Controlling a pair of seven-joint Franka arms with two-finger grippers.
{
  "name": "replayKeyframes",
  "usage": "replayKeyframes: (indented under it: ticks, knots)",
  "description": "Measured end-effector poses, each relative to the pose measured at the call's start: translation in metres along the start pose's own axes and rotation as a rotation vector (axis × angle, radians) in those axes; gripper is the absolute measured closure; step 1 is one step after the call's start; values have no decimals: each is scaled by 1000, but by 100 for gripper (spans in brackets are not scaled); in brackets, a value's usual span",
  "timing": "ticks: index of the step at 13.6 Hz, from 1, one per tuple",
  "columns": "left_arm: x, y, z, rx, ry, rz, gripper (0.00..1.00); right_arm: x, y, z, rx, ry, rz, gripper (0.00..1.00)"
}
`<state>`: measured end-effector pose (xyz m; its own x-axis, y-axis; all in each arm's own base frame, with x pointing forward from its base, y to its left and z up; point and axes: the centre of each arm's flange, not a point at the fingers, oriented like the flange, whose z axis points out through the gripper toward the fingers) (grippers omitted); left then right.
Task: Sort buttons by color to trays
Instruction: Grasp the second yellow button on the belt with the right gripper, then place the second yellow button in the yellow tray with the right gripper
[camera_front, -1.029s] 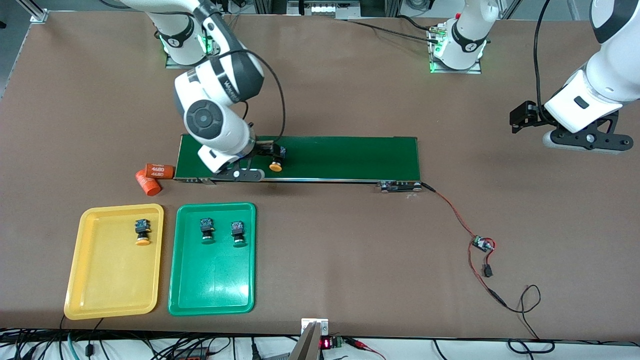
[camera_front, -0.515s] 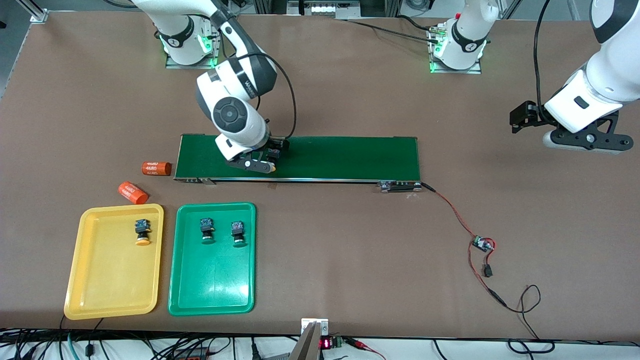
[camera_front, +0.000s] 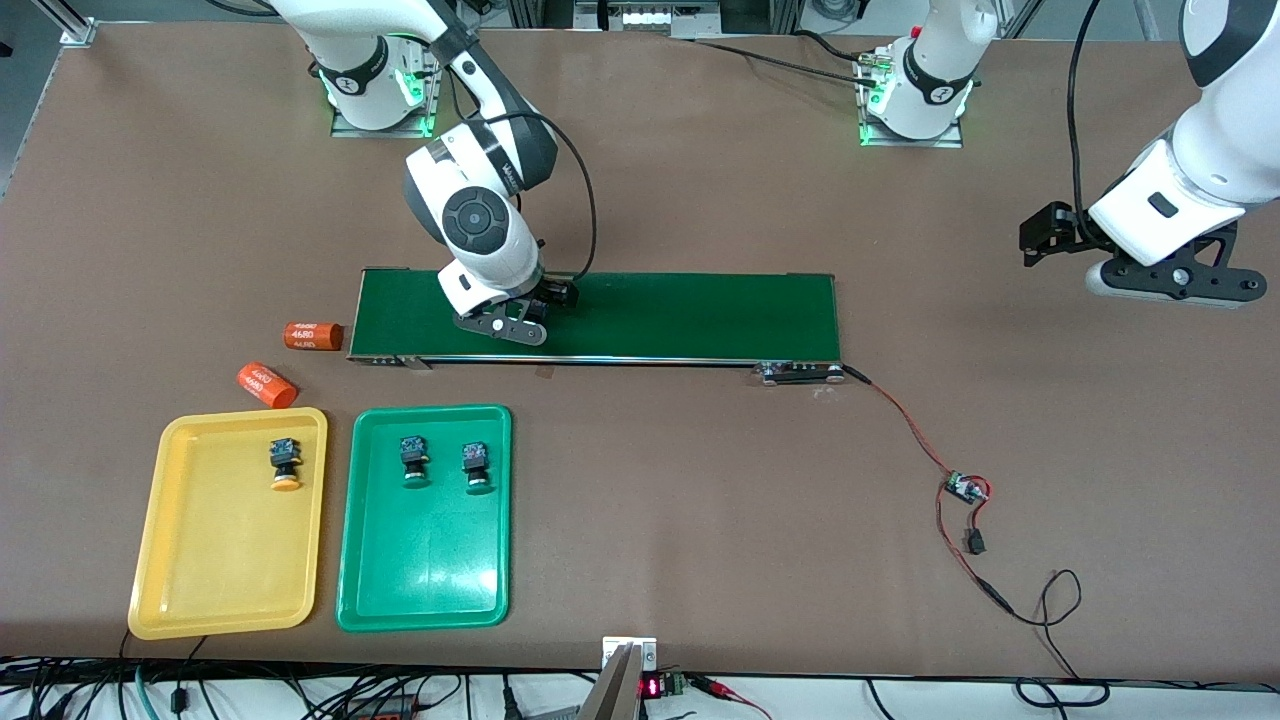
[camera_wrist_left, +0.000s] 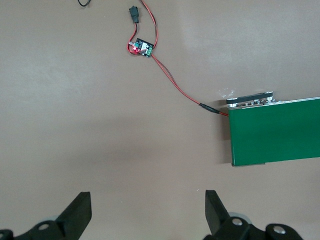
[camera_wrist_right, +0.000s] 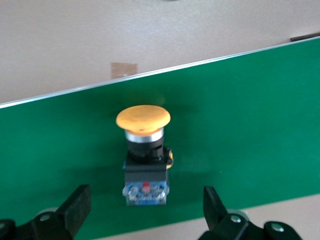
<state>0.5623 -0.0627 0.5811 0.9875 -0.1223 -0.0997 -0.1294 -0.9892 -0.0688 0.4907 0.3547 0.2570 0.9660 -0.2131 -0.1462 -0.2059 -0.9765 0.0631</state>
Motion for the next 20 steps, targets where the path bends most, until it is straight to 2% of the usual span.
replayKeyframes:
  ticks: [3,4,5,7,9,10,12,14,17,20]
  knots:
    - [0,0,0,0,0,0,0,1,10,22,-10,3,4,0]
    - [0,0,0,0,0,0,0,2,13,23,-13,1,8,5]
    - [0,0,0,0,0,0,0,5,15,23,-12,2,14,5]
    - [0,0,0,0,0,0,0,12,21,20,-8,8,22,26]
    - [0,0,0,0,0,0,0,19,25,14,-12,24,15,51]
    - [0,0,0,0,0,0,0,21,26,12,-15,29,13,59]
    - [0,0,0,0,0,0,0,29,30,6,-9,40,22,59]
    - [0,0,0,0,0,0,0,58,49,-10,-9,84,5,59]
    - [0,0,0,0,0,0,0,119,111,-34,-70,170,-101,59]
    - [0,0,0,0,0,0,0,170,182,-49,-121,188,-229,59]
